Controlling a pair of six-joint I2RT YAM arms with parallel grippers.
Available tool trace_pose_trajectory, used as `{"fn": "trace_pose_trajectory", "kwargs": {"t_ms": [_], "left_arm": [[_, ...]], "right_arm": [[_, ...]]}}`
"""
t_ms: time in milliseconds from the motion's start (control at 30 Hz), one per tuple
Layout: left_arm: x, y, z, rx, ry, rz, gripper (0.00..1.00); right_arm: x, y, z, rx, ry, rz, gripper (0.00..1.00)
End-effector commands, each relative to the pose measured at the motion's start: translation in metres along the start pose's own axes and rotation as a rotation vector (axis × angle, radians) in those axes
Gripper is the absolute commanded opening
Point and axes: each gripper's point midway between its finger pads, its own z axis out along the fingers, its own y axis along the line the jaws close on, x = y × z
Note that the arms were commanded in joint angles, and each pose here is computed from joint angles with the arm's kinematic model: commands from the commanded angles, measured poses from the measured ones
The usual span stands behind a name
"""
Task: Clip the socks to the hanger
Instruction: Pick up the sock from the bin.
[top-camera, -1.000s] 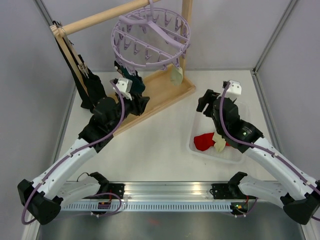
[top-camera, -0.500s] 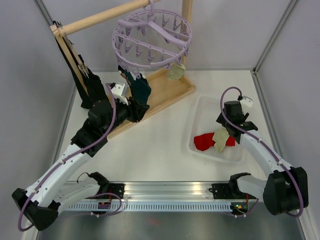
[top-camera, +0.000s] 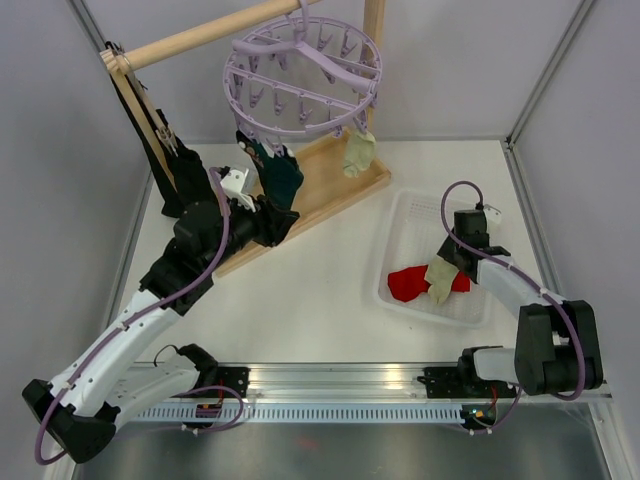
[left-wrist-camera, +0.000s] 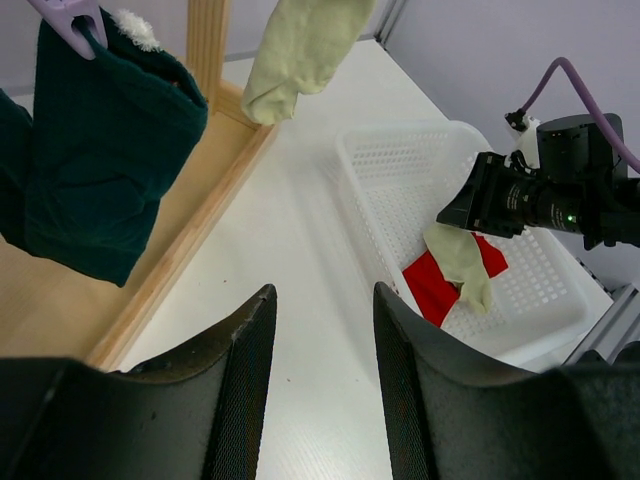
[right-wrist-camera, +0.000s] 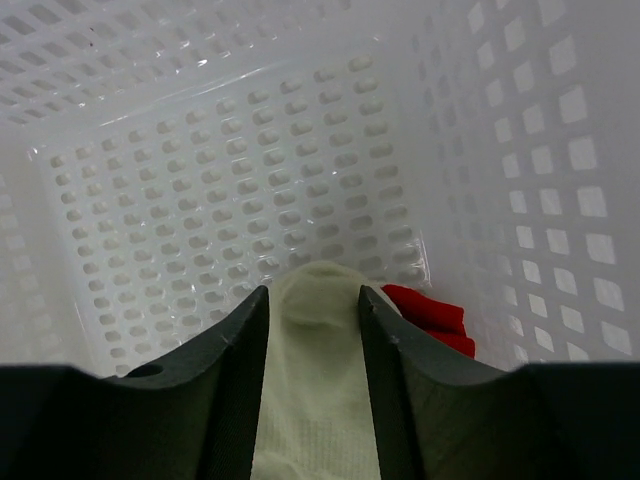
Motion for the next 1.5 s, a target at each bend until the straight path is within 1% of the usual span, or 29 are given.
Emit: {"fn": "trace_pose_trajectory", "kwargs": {"t_ms": [0, 67, 133, 167, 233, 333, 367, 433, 633, 700, 767, 800, 833, 900, 933, 967, 1000, 1100, 1133, 1200, 1233, 1267, 1300, 1333, 1433, 1467], "left_arm": [[0.002, -0.002, 0.002, 0.009, 0.006, -0.026, 0.49], [0.003, -0.002, 0.003, 0.009, 0.008, -0.027, 0.49], [0.004, -0.002, 0.003, 0.008, 0.009, -0.027, 0.49], [0.004, -0.002, 0.004, 0.008, 0.011, -0.027, 0.49], [0.007, -0.001, 0.005, 0.007, 0.017, -0.027, 0.49], [0.011, -0.001, 0.008, 0.012, 0.027, -0.029, 0.49], [0.013, -0.001, 0.008, 0.014, 0.03, -0.031, 0.49], [0.014, -0.004, 0.011, 0.031, 0.036, -0.033, 0.49], [0.016, -0.014, 0.016, 0.091, 0.04, -0.045, 0.48], [0.015, -0.019, 0.018, 0.118, 0.032, -0.054, 0.48], [0.018, -0.025, 0.02, 0.157, 0.035, -0.063, 0.48], [0.017, -0.029, 0.022, 0.185, 0.028, -0.066, 0.48], [0.011, -0.04, 0.022, 0.251, 0.003, -0.061, 0.49], [0.02, -0.048, 0.029, 0.308, 0.011, -0.077, 0.49], [0.023, -0.058, 0.028, 0.375, 0.019, -0.079, 0.49], [0.016, -0.066, 0.031, 0.428, -0.021, -0.074, 0.49], [0.025, -0.073, 0.035, 0.48, 0.007, -0.094, 0.49], [0.017, -0.084, 0.045, 0.561, -0.061, -0.1, 0.48], [0.028, -0.084, 0.055, 0.578, -0.034, -0.11, 0.49], [0.019, -0.094, 0.063, 0.63, -0.071, -0.102, 0.48], [0.03, -0.095, 0.074, 0.638, -0.045, -0.113, 0.49], [0.021, -0.103, 0.079, 0.666, -0.071, -0.111, 0.49], [0.022, -0.106, 0.084, 0.677, -0.071, -0.113, 0.48], [0.031, -0.106, 0.096, 0.684, -0.052, -0.121, 0.48], [0.021, -0.12, 0.109, 0.731, -0.086, -0.134, 0.48], [0.024, -0.123, 0.118, 0.742, -0.074, -0.161, 0.48]], "right_arm": [[-0.004, 0.008, 0.005, -0.042, -0.021, 0.011, 0.46], [-0.004, 0.009, 0.005, -0.046, -0.022, 0.009, 0.43], [-0.005, 0.01, 0.004, -0.049, -0.024, 0.007, 0.37], [-0.007, 0.01, 0.004, -0.05, -0.029, 0.007, 0.31], [-0.009, 0.011, 0.002, -0.053, -0.034, 0.005, 0.24], [-0.012, 0.012, -0.001, -0.06, -0.036, 0.0, 0.1], [-0.017, 0.015, -0.003, -0.066, -0.046, 0.002, 0.04], [-0.022, 0.018, -0.009, -0.082, -0.054, 0.003, 0.0], [-0.052, 0.029, -0.035, -0.137, -0.122, 0.009, 0.0], [-0.055, 0.032, -0.042, -0.155, -0.127, 0.005, 0.0], [-0.064, 0.041, -0.054, -0.206, -0.146, 0.011, 0.0], [-0.067, 0.044, -0.059, -0.221, -0.151, 0.014, 0.0], [-0.07, 0.045, -0.065, -0.237, -0.163, 0.011, 0.0], [-0.079, 0.055, -0.077, -0.286, -0.178, 0.004, 0.0], [-0.083, 0.058, -0.084, -0.309, -0.187, -0.003, 0.0], [-0.088, 0.063, -0.09, -0.338, -0.199, -0.008, 0.0], [-0.091, 0.07, -0.099, -0.384, -0.204, -0.015, 0.0], [-0.1, 0.08, -0.117, -0.454, -0.237, -0.021, 0.0], [-0.102, 0.088, -0.129, -0.517, -0.242, -0.028, 0.0], [-0.107, 0.094, -0.141, -0.563, -0.263, -0.031, 0.0], [-0.109, 0.098, -0.15, -0.598, -0.275, -0.034, 0.0], [-0.111, 0.1, -0.155, -0.615, -0.284, -0.037, 0.0], [-0.112, 0.102, -0.159, -0.63, -0.29, -0.038, 0.0], [-0.114, 0.105, -0.169, -0.663, -0.3, -0.045, 0.0], [-0.117, 0.112, -0.185, -0.73, -0.32, -0.045, 0.0], [-0.116, 0.117, -0.192, -0.765, -0.319, -0.052, 0.0]]}}
